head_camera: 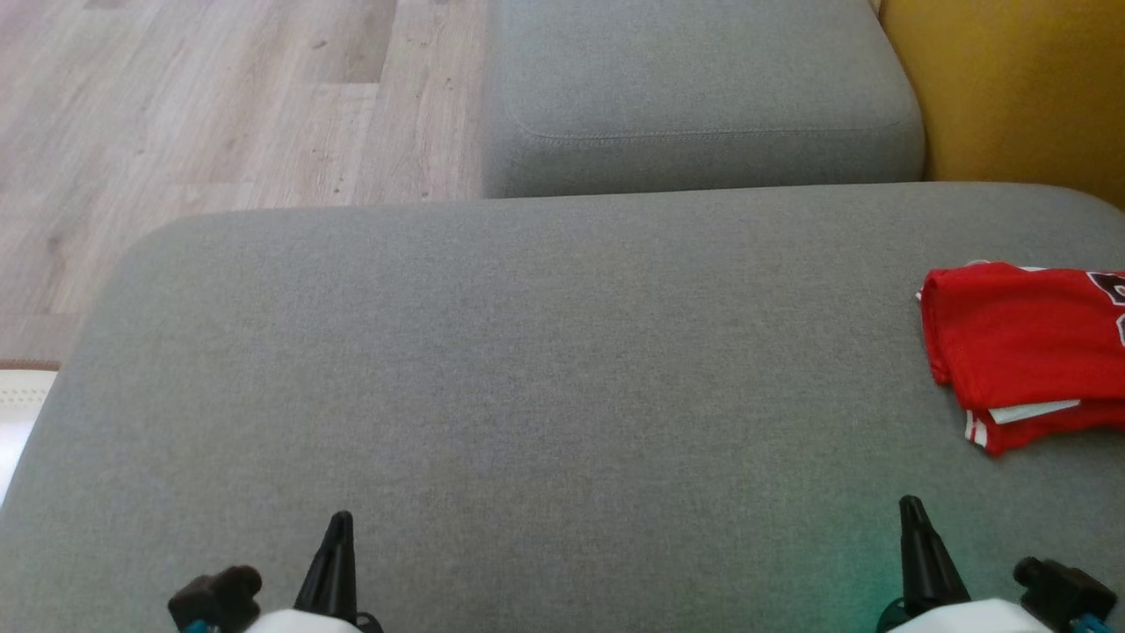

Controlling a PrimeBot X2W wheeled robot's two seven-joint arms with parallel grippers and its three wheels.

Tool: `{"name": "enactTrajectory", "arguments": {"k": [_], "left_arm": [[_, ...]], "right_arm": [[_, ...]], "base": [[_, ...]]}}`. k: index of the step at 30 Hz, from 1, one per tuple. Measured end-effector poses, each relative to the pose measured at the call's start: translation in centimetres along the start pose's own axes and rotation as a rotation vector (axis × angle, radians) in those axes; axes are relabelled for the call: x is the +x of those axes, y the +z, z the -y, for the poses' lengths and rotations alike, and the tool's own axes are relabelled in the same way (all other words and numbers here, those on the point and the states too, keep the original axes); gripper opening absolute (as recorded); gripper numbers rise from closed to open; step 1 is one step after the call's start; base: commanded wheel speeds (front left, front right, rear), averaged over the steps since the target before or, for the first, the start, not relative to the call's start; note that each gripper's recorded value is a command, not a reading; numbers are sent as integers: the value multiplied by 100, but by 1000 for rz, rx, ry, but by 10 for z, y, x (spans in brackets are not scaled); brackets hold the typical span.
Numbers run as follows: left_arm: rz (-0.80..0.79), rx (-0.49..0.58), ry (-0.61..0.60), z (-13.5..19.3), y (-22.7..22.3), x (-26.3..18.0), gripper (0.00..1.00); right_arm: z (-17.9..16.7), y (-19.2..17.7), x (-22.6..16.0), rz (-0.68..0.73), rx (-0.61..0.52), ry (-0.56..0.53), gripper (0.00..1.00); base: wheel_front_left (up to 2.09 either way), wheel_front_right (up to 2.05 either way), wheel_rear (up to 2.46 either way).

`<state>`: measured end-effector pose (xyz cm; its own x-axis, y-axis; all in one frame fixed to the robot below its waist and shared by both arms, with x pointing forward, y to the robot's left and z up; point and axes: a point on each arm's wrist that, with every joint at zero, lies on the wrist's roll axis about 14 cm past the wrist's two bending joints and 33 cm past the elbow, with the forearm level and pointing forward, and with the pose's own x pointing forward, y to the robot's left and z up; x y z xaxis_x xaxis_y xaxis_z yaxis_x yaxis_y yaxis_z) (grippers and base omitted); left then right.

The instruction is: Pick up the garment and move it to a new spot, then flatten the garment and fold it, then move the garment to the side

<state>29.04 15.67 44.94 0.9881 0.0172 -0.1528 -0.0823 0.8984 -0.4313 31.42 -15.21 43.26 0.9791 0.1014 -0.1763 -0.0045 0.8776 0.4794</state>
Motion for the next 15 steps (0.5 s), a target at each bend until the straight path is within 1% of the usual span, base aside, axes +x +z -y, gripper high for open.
{"name": "enactTrajectory", "arguments": {"k": [15], "left_arm": [[-20,-175,6,-3,4,13,0]], "right_arm": [[7,6,6,5,173,-38,0]], "base": [[0,0,0]]}}
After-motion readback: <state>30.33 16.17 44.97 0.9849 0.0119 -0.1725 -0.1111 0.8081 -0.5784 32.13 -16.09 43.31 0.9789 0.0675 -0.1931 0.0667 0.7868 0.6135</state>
